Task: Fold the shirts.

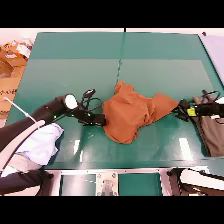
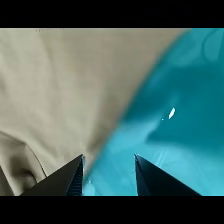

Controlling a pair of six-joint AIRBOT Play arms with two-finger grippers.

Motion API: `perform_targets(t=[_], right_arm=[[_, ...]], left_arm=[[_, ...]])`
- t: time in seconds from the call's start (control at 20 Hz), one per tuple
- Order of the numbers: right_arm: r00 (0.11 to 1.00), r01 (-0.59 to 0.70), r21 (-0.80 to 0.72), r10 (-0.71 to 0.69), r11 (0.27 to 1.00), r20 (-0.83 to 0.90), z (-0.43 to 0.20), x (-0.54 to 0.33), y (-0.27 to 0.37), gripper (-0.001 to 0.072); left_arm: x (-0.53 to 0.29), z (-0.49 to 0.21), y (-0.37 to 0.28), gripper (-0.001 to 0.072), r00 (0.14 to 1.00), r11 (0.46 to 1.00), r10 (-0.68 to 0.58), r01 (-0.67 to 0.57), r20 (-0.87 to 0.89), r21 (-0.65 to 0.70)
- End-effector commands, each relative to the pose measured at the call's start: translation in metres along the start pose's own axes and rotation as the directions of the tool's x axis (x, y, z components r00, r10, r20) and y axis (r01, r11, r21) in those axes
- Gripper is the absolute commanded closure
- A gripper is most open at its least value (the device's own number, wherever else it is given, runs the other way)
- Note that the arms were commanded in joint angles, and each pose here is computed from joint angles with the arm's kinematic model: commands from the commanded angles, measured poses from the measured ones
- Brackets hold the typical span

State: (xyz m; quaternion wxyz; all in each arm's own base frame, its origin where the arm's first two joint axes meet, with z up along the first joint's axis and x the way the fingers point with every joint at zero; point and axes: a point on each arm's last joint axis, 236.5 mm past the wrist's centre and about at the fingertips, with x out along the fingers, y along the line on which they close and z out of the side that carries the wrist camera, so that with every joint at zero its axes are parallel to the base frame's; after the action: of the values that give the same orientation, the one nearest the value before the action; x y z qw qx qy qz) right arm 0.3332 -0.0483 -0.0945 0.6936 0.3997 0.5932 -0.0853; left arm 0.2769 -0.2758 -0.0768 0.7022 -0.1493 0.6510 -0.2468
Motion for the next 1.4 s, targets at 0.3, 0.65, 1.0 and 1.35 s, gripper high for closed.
perform_targets(t=[0.3, 0.65, 1.0, 1.35], right_arm=[[0.994, -0.106, -0.170, 0.107, 0.980, 0.001, 0.001, 0.015, 0.069, 0.0693], [0.860, -0.172, -0.558, 0.400, 0.812, 0.316, 0.020, -0.216, 0.216, 0.0693], [0.506, -0.039, -0.774, 0.680, 0.633, 0.531, -0.094, -0.440, 0.278, 0.0692], [0.496, -0.042, -0.773, 0.685, 0.633, 0.534, -0.096, -0.444, 0.278, 0.0692]], left_arm=[[0.025, 0.015, -0.016, 0.0689, 0.986, 0.988, -0.150, 0.152, 0.068, -0.035], [-0.184, 0.076, -0.051, 0.0689, 0.936, 0.982, 0.018, -0.082, 0.352, 0.169], [-0.423, 0.045, -0.162, 0.0688, 0.678, 0.868, -0.169, -0.242, 0.716, 0.434], [-0.472, 0.064, -0.167, 0.0687, 0.542, 0.808, -0.158, -0.410, 0.825, 0.424]])
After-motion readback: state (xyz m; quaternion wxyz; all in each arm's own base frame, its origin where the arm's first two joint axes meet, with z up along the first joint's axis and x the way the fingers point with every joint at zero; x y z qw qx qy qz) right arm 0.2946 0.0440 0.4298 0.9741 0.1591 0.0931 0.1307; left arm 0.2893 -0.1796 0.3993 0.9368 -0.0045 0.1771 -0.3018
